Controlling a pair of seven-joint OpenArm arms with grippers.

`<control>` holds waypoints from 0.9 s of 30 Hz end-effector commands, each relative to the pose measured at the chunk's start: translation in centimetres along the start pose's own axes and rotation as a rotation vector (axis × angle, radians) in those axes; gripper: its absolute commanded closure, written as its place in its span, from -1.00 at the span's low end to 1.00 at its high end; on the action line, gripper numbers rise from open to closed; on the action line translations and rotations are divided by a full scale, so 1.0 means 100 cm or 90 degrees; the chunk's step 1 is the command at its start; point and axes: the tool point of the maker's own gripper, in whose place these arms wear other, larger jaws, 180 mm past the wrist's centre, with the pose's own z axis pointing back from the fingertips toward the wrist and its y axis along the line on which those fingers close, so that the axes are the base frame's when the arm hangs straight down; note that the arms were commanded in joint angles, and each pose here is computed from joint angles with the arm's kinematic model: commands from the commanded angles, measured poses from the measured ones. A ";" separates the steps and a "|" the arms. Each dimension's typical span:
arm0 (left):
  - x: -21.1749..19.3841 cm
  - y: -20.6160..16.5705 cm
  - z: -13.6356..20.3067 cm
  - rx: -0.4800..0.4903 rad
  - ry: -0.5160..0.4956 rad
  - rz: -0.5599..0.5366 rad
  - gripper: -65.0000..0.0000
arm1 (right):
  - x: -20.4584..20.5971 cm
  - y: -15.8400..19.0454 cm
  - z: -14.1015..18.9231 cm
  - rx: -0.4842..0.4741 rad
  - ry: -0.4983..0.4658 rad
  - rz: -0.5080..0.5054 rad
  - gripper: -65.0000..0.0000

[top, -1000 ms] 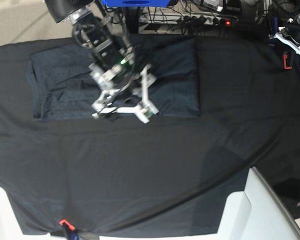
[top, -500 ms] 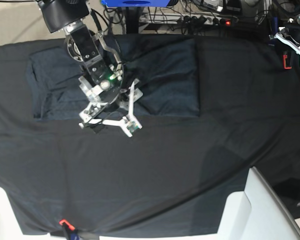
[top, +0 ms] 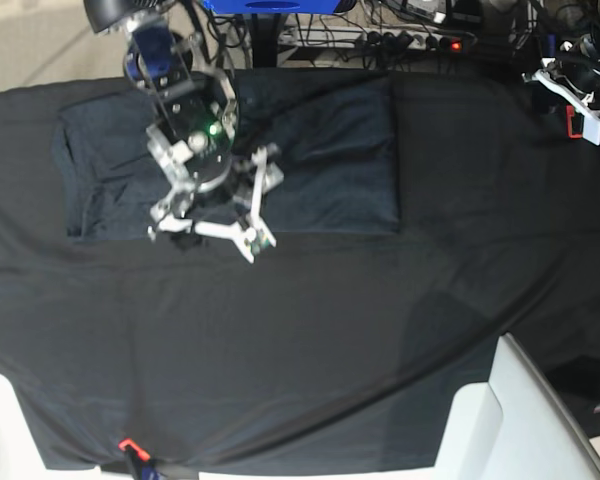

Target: Fold the T-shirt properly

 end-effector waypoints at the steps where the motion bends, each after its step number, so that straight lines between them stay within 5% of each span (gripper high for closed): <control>1: 0.009 0.004 0.005 0.005 -0.015 -0.010 1.00 | 0.017 -0.006 0.002 -0.012 -0.035 -0.006 -0.52; 12: 0.016 0.002 0.001 0.000 -0.026 -0.010 1.00 | 0.013 0.008 0.049 -0.005 -0.071 -0.045 -0.51; 17: 0.018 0.003 0.002 0.001 -0.028 -0.011 1.00 | -0.005 0.047 0.059 0.052 -0.036 -0.019 -0.12; 20: 0.022 0.002 0.001 0.000 -0.034 -0.012 1.00 | -0.016 0.069 0.055 0.086 -0.012 0.005 -0.11; 27: 0.009 0.017 -0.004 0.054 0.016 -0.052 1.00 | -0.018 0.092 0.056 0.154 -0.007 -0.047 -0.11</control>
